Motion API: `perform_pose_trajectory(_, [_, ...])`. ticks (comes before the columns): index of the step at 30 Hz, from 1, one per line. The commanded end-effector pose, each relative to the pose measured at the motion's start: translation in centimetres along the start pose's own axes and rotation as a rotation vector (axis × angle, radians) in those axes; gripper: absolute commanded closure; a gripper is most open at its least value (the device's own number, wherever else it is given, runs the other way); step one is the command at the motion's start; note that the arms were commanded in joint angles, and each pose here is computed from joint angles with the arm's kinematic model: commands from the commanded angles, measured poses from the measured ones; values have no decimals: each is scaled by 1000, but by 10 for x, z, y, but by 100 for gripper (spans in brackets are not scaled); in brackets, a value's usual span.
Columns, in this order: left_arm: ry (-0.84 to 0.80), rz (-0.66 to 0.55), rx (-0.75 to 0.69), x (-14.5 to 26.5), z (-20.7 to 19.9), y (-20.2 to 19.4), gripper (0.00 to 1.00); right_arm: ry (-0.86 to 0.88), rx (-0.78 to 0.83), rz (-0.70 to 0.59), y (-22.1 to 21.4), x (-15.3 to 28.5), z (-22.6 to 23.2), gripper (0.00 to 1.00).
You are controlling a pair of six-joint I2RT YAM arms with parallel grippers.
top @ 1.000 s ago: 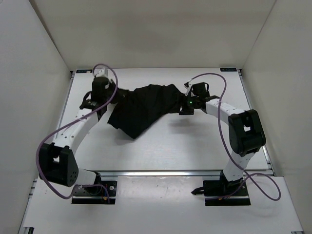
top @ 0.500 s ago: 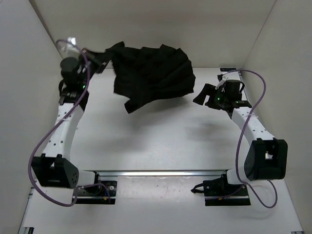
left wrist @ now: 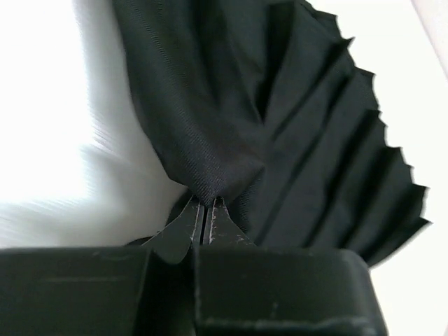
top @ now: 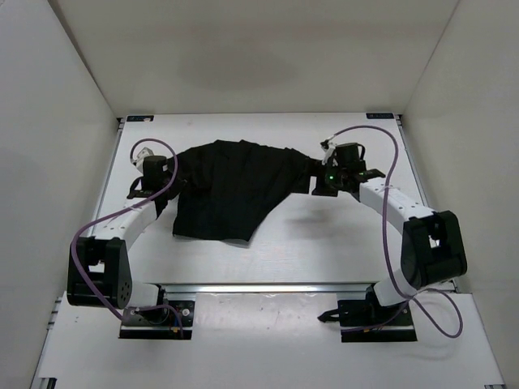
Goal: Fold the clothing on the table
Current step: Flatten the skirt out
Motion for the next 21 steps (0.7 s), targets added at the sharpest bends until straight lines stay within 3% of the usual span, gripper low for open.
perform_pose_trajectory(1, [67, -115, -130, 6, 8, 22, 100, 45, 1, 27, -1, -13, 18, 18])
perform_pose_trajectory(7, [197, -126, -154, 5, 36, 24, 100, 95, 38, 144, -32, -40, 46, 18])
perform_pose_trajectory(12, [172, -67, -100, 7, 45, 2, 100, 110, 60, 204, -46, -65, 57, 19])
perform_pose_trajectory(17, [163, -15, -100, 7, 48, -13, 100, 96, 81, 217, -37, -90, 61, 20])
perform_pose_trajectory(21, [165, 11, -99, 9, 53, -21, 100, 67, 96, 211, -25, -109, 53, 27])
Point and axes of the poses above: each gripper's point midway between its finger pads, its own x axis back along the fingers, its own z axis along the line the jaws close on, y = z × x, the point moved 3 cm from there along x, back along the fingers
